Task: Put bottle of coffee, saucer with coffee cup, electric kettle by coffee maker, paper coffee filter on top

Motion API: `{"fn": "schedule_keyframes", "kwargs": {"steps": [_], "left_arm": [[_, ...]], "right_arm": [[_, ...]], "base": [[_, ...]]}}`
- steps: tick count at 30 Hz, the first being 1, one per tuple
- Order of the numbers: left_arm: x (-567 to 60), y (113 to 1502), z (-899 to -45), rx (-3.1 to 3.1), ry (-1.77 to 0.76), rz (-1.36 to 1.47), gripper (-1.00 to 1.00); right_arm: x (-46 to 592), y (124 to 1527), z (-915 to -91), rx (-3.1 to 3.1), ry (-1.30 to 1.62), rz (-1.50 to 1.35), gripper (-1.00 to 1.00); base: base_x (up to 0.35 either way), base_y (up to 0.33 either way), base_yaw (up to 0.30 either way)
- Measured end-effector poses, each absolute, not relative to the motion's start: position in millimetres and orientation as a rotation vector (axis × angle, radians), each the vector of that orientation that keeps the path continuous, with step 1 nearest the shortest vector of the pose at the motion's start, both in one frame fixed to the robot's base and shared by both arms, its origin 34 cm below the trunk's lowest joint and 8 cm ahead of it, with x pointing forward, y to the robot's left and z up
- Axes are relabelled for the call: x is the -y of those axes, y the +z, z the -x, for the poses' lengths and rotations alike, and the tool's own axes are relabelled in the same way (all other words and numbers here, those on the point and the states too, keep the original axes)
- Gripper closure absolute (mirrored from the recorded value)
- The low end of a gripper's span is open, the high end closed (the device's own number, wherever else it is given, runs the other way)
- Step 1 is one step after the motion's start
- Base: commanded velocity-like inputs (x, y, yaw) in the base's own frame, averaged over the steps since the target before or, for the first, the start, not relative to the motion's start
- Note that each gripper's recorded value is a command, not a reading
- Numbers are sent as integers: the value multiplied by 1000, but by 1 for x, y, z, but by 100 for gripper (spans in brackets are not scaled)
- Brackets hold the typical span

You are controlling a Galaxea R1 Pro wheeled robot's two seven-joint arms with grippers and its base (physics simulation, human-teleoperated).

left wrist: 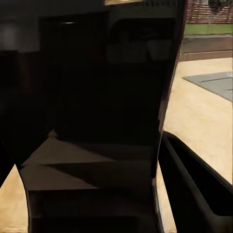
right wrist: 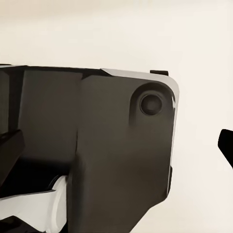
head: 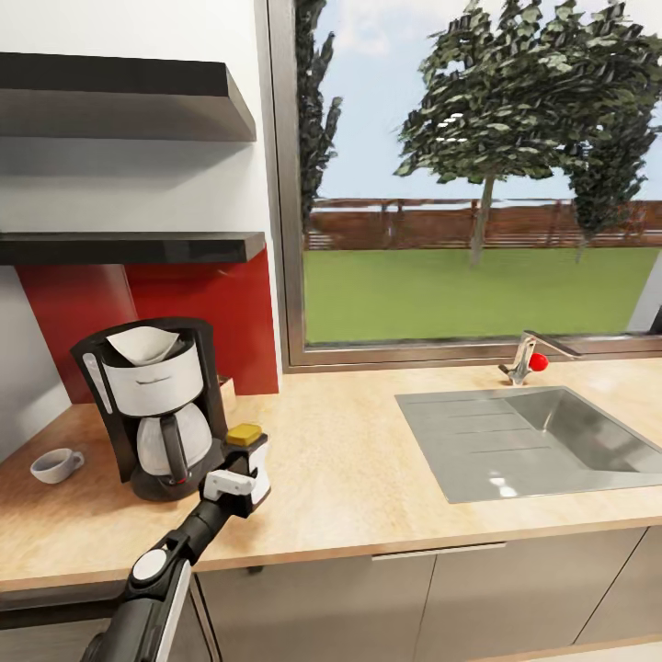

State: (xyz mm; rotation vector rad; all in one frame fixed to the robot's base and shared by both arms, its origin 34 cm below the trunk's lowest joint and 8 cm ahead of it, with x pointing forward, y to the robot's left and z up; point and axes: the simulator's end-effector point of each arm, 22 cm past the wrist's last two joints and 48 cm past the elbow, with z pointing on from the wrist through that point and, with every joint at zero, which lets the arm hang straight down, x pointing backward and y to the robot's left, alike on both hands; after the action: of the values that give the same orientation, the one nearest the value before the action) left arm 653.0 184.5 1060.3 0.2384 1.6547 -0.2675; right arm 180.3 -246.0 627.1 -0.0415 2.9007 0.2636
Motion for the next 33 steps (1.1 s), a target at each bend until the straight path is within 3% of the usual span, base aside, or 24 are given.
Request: {"fn": "schedule_keyframes", "kwargs": {"steps": [33], "left_arm": [[-231,1020,-653,-1711,-102,-111,100]], "right_arm": [[246,627,-180,-2902,265,47,-100]], "base": [[30,0,0]]}}
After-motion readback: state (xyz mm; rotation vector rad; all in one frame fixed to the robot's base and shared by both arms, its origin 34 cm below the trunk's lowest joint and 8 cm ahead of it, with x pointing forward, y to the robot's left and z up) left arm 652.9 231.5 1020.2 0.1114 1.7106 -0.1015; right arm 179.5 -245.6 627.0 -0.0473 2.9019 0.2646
